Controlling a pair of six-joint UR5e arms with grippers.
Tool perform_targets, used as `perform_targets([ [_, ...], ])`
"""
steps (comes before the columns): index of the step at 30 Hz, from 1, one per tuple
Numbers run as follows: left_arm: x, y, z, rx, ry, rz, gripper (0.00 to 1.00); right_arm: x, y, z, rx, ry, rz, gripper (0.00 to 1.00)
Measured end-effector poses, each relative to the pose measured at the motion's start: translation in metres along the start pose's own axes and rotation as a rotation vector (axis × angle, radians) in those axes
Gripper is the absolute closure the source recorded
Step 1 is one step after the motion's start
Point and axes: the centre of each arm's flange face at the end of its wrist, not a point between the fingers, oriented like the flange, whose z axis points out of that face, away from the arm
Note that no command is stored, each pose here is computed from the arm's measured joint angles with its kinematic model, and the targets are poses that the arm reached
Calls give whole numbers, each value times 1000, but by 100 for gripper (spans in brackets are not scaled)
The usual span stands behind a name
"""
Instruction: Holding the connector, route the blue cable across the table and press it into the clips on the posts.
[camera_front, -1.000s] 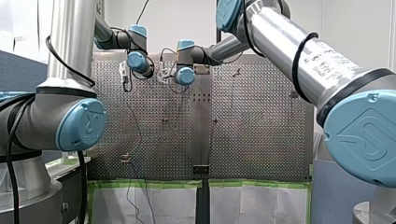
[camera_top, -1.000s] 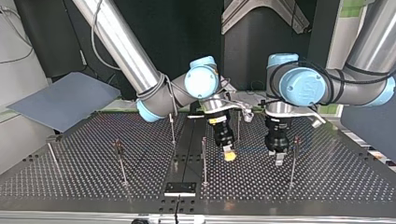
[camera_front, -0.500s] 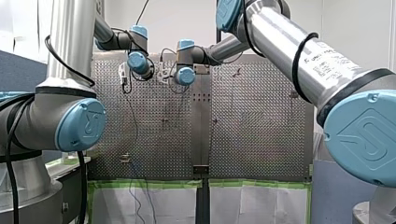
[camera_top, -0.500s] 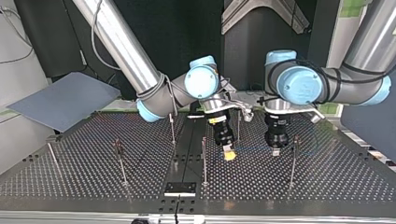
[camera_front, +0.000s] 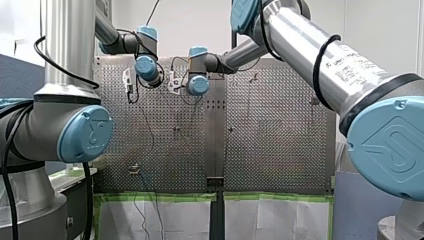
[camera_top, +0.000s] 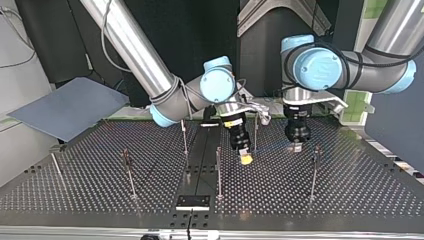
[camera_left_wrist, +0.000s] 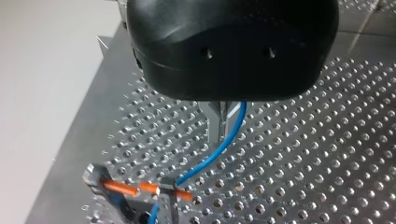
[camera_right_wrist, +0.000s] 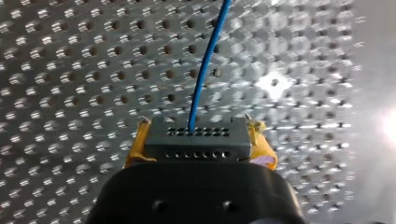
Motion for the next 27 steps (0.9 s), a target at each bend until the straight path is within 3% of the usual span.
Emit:
perform_targets([
  [8,16,-3,-29,-5,9,-8,98,-29,6,-10,-5,-62,-12,100],
  [18,64,-7,-51,-10,74,4,98,-35,1,-15,3,-82,-16,100],
  [27,120,-4,-61,-25,134,34,98,-60,-1,-29,9,-134,-40,100],
])
